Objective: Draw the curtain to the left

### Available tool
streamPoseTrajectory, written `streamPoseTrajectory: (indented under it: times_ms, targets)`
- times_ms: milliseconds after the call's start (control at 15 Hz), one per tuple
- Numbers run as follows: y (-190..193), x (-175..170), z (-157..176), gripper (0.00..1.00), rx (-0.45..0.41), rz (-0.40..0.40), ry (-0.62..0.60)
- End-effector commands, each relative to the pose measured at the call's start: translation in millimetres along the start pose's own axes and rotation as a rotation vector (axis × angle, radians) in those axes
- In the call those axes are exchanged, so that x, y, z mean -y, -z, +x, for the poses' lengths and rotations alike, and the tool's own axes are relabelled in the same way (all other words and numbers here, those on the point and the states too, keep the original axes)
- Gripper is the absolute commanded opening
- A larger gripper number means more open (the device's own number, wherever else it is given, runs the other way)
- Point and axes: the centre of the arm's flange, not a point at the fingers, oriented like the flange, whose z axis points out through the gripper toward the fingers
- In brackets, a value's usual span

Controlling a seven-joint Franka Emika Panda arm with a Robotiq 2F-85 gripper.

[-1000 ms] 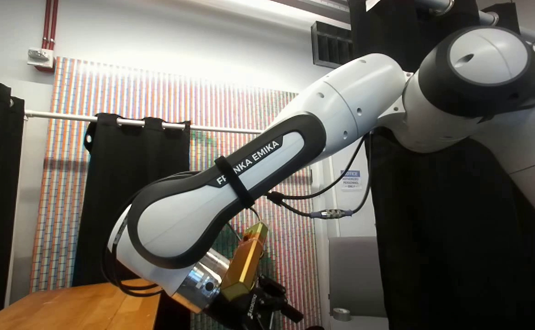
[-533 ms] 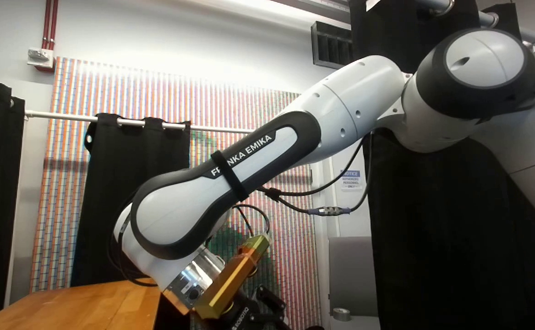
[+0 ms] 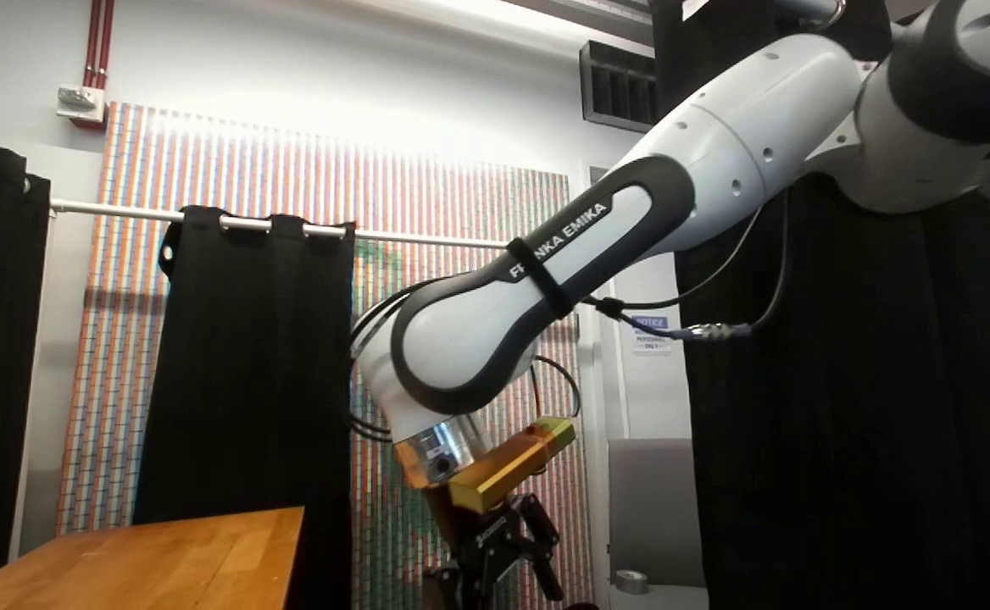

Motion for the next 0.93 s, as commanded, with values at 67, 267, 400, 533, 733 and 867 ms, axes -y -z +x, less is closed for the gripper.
streamPoseTrajectory:
  times_ms: [67,267,400,533,733,867]
  targets:
    - [-7.4,-96.4,-49.9,1.00,-0.109,0.199,-0.020]
    - [-16.5,-154.1,-73.2,1.00,-0.113,0.353,-0.099]
    - [-25.7,-192.2,-93.1,1.00,-0.092,0.436,-0.190]
    - [-33.2,-229.0,-117.8,1.00,-0.087,0.502,-0.290]
    - [-42.0,-281.6,-160.3,1.00,-0.108,0.587,-0.434]
    - [-43.5,-314.1,-191.4,1.00,-0.126,0.593,-0.501]
